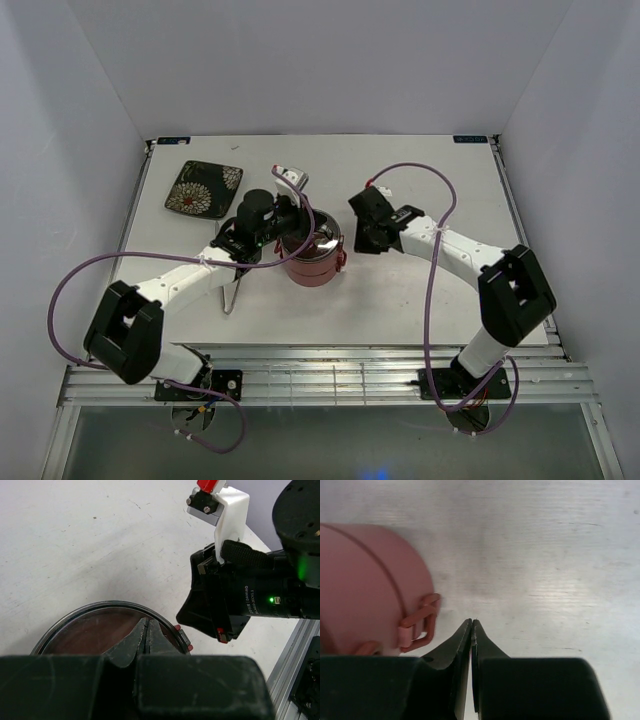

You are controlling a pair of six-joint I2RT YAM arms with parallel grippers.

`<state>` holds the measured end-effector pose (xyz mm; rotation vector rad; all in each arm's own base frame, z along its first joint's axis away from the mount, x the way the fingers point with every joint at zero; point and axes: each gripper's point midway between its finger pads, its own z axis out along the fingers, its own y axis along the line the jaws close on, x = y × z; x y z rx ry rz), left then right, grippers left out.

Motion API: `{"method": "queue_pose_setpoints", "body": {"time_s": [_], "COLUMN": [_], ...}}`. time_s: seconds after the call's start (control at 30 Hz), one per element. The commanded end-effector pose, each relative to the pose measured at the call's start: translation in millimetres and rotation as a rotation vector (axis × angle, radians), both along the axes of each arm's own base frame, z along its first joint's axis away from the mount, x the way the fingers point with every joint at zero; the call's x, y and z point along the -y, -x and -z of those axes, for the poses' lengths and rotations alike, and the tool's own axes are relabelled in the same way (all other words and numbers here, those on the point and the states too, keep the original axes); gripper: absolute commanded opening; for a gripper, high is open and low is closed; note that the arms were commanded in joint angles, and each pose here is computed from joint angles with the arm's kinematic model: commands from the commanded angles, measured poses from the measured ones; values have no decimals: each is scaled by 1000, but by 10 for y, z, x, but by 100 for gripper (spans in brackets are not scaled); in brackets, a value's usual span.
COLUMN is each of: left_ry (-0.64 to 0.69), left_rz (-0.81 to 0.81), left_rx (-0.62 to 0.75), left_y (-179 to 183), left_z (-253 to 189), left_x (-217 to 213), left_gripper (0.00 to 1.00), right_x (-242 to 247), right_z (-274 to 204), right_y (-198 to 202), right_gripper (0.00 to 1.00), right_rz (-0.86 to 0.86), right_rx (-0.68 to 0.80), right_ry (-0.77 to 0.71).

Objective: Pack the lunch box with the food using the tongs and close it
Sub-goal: Close the fastener on the packing box.

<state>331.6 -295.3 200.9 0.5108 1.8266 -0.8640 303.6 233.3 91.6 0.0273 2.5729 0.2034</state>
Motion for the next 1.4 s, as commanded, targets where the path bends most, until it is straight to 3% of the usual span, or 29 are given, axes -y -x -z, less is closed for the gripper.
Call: {"method": "queue_pose_setpoints", "body": {"time_s": [0.0, 0.2, 0.57, 0.83, 1.03, 1.13, 1.23, 1.37], "left_ry": [-87, -86, -86, -118, -115, -147, -142, -100], "left_rz": [9, 16, -2, -168, -254, -245, -218, -192], "left_rx": [-145, -154, -148, -93, -56, -108, -165, -188], "left_y": [217, 214, 159, 9, 49, 46, 103, 179], "left_z": [377, 402, 288, -12, -3, 233, 494, 608], "left_x": [-91, -69, -66, -331, -541, -517, -466, -417], "left_gripper": [0, 0, 0, 0, 0, 0, 0, 0], "right_x": [-363, -633, -17, 15, -141, -291, -685, -712], "right_z": [-310, -397, 109, 354, 407, 375, 238, 300], "right_y": [-99, -80, 54, 122, 47, -37, -25, 53], "right_gripper": [8, 8, 8, 8, 8, 8, 8, 8], "right_rz": [-76, -167, -25, 1, -13, -26, -139, -152], "right_rx": [60, 90, 10, -55, -67, -60, -26, -55], "right_ry": [-174, -298, -71, -41, -77, -109, -313, -350]}}
